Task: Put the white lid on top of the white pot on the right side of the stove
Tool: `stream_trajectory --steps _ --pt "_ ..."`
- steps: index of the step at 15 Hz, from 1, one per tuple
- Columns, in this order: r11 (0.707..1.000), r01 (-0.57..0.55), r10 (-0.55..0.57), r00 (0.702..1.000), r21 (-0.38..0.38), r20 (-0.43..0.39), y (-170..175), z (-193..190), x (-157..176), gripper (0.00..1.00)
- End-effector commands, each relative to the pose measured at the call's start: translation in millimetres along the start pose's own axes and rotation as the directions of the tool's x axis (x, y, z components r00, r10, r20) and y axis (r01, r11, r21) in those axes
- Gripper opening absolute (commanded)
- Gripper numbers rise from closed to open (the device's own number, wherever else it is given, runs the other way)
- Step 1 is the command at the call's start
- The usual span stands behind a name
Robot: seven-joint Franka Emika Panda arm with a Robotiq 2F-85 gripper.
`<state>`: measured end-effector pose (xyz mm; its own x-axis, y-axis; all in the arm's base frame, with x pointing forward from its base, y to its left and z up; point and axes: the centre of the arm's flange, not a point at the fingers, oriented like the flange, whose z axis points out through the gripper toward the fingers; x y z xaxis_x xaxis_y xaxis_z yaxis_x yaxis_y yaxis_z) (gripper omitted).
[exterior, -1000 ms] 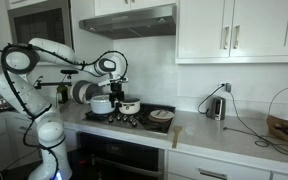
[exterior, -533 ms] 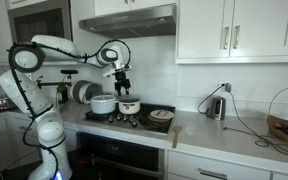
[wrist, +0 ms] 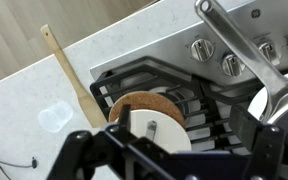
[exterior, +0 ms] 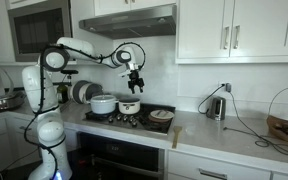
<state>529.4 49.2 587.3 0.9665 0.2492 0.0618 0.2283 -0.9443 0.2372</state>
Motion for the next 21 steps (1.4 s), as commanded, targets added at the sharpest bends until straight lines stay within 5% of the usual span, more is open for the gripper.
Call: stream_trajectory --steps 1,10,14,21 --pt "0.999 -0.001 0.001 1.0 0.033 -0.003 31 0 64 1.0" --pt "0.991 0.054 -0.054 0.999 0.122 0.002 96 58 158 1.0" --pt "0.974 0.111 -0.114 0.993 0.199 0.001 95 87 181 1.0" --pt "0.97 0.118 -0.122 0.992 0.213 0.005 83 131 212 1.0"
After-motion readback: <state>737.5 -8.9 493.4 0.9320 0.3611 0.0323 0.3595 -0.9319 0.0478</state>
